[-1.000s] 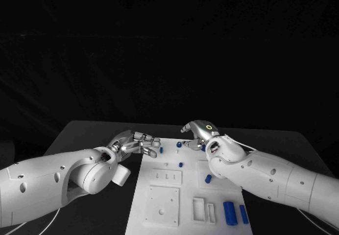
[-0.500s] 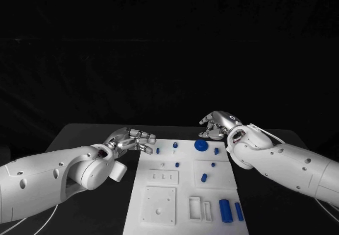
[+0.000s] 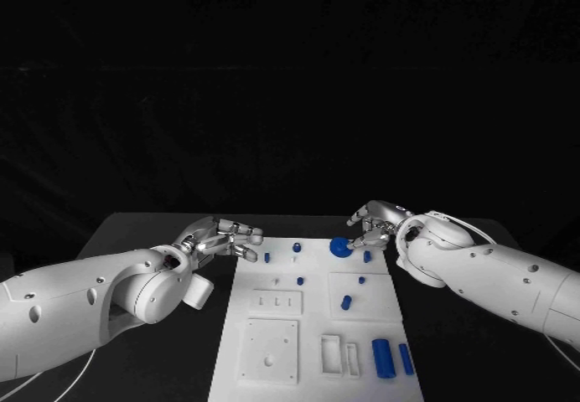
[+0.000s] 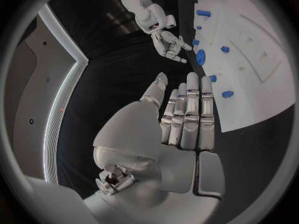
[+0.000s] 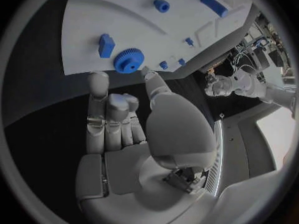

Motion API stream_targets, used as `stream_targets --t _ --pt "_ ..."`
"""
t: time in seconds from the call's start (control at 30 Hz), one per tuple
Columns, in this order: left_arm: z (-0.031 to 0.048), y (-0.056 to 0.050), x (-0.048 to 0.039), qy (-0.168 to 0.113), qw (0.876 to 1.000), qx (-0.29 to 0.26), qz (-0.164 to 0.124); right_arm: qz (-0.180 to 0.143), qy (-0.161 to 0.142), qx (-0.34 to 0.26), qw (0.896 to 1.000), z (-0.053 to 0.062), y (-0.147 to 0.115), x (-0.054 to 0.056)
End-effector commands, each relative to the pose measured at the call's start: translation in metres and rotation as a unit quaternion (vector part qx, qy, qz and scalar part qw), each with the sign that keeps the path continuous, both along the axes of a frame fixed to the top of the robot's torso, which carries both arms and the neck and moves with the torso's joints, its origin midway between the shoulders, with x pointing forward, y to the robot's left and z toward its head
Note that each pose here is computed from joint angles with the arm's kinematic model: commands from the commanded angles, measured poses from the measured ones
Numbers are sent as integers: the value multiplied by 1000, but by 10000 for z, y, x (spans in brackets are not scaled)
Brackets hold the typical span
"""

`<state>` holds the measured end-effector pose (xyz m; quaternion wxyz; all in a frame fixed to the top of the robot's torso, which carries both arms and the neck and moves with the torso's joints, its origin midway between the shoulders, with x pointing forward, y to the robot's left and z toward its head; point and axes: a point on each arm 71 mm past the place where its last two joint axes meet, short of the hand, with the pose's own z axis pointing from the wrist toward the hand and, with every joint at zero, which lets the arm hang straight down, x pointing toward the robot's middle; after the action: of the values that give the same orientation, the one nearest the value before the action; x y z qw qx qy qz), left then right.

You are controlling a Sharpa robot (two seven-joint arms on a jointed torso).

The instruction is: Assemble the parts on the task board

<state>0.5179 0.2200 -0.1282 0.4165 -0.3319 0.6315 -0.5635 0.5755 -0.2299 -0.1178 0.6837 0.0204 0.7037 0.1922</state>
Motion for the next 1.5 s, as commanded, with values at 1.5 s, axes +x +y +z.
stream_targets --t 1.5 --pt "9 -70 -38 0 1000 -2 -22 -2 62 -26 998 -163 178 162"
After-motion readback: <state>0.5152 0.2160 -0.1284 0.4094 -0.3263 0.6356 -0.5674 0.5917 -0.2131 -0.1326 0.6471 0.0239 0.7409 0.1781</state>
